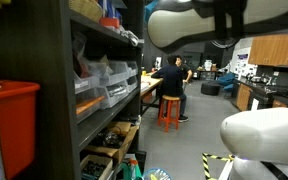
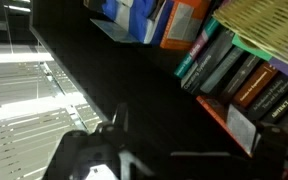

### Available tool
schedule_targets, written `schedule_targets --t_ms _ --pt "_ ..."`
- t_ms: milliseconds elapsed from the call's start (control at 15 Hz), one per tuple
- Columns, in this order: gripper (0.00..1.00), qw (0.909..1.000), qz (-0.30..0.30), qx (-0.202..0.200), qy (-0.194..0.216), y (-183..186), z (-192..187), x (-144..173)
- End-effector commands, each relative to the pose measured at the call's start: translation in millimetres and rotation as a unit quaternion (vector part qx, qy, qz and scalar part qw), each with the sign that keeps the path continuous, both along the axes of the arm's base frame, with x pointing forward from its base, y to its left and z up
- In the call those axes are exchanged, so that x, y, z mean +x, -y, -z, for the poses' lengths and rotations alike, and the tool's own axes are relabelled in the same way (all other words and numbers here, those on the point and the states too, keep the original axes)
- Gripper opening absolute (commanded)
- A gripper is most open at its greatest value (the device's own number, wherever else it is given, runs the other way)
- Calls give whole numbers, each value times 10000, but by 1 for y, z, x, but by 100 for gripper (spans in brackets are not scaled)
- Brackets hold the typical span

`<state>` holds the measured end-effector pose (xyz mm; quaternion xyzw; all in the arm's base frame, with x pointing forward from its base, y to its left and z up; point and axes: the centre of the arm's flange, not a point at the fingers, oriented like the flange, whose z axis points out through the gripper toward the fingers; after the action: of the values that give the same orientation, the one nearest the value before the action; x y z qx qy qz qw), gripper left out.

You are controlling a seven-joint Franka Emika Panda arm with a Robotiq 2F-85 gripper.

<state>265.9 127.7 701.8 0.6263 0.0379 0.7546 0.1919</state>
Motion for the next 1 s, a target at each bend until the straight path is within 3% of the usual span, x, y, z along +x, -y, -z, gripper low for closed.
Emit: schedule_targets --t_ms 0,133,467,600,933 --pt "100 9960 418 45 -788 2 -12 5" --pt "100 9901 744 58 -1187 11 -21 7" --pt "100 9787 1083 224 -1729 46 -58 9" --pt "100 9656 1066 359 -2344 63 -71 13" --pt "100 9370 527 625 -3397 97 -84 31"
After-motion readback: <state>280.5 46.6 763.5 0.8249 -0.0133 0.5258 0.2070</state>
